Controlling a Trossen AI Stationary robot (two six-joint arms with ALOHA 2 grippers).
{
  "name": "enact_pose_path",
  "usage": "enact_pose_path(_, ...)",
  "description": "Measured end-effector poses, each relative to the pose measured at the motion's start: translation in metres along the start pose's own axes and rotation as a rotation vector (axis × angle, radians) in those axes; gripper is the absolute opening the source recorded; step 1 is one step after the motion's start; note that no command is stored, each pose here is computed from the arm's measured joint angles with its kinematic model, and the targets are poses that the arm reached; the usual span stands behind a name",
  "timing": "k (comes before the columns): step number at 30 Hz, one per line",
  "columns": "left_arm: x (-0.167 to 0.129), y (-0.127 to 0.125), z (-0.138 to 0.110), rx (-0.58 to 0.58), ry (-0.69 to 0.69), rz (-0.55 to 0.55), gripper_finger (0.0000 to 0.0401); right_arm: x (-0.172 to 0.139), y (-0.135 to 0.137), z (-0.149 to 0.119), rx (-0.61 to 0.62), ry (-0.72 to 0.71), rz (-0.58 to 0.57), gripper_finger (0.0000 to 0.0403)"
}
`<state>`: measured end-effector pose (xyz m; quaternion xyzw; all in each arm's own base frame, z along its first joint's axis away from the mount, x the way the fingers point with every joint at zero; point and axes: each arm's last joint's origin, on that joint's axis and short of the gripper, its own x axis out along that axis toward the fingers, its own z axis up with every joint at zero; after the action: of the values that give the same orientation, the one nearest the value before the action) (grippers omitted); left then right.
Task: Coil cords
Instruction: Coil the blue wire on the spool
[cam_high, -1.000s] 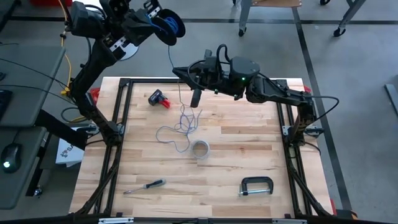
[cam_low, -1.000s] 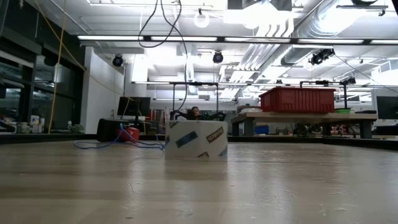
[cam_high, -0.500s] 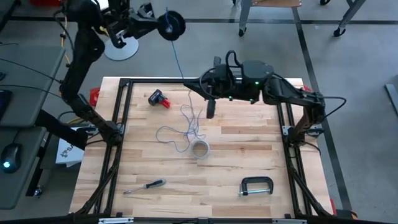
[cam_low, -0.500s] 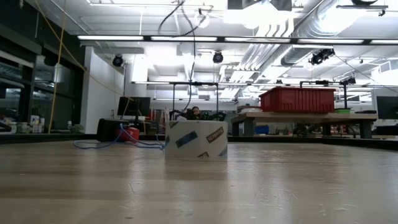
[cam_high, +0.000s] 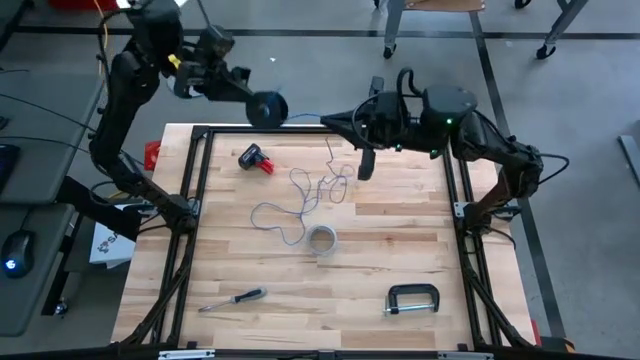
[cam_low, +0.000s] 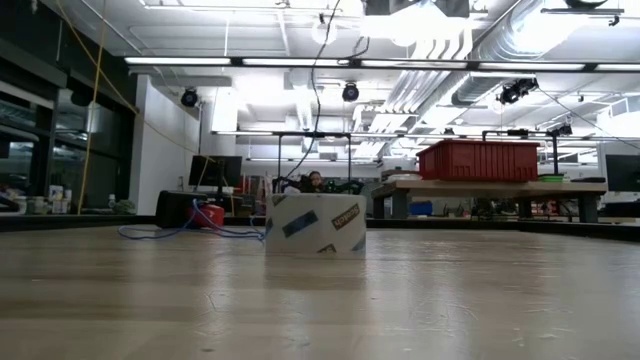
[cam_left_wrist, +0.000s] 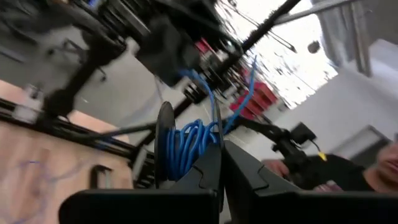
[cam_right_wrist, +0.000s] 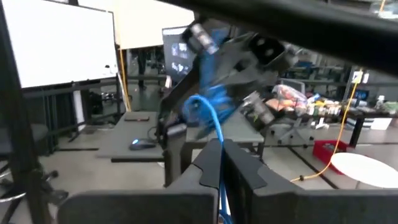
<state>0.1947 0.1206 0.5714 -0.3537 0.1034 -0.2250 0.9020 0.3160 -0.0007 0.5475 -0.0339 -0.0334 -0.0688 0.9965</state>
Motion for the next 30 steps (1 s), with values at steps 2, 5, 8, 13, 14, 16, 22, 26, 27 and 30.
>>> enact_pose_path(2, 0.010, 0.001, -0.001, -0.021, 0.029, -0.025, 0.0000, 0.002, -0.004, 0.001, -0.005, -0.016, 0.006, 0.0000)
enact_pose_path(5, 0.027, 0.005, -0.003, -0.038, 0.075, -0.060, 0.0000, 0.006, -0.009, 0.001, -0.004, -0.045, 0.014, 0.0000)
enact_pose_path(8, 0.046, 0.011, -0.003, -0.038, 0.112, -0.101, 0.0000, 0.012, -0.013, 0.000, -0.004, -0.075, 0.021, 0.0000)
enact_pose_path(13, 0.081, 0.016, 0.002, -0.039, 0.152, -0.217, 0.0000, 0.023, -0.016, -0.002, 0.005, -0.125, 0.058, 0.0000)
enact_pose_path(14, 0.088, 0.016, 0.004, -0.037, 0.159, -0.247, 0.0000, 0.026, -0.016, -0.004, 0.014, -0.132, 0.073, 0.0000)
enact_pose_path(16, 0.101, 0.016, 0.007, -0.031, 0.170, -0.302, 0.0000, 0.032, -0.014, -0.007, 0.028, -0.136, 0.104, 0.0000)
enact_pose_path(22, 0.120, 0.009, 0.016, 0.063, 0.139, -0.439, 0.0000, 0.037, -0.007, -0.010, 0.073, -0.131, 0.177, 0.0000)
enact_pose_path(26, 0.124, 0.008, 0.023, 0.162, 0.050, -0.490, 0.0000, 0.040, -0.001, -0.012, 0.092, -0.136, 0.198, 0.0000)
enact_pose_path(27, 0.124, 0.009, 0.024, 0.186, 0.026, -0.498, 0.0000, 0.043, 0.000, -0.013, 0.097, -0.141, 0.196, 0.0000)
enact_pose_path(30, 0.125, 0.009, 0.026, 0.223, -0.012, -0.507, 0.0000, 0.044, 0.001, -0.011, 0.102, -0.174, 0.169, 0.0000)
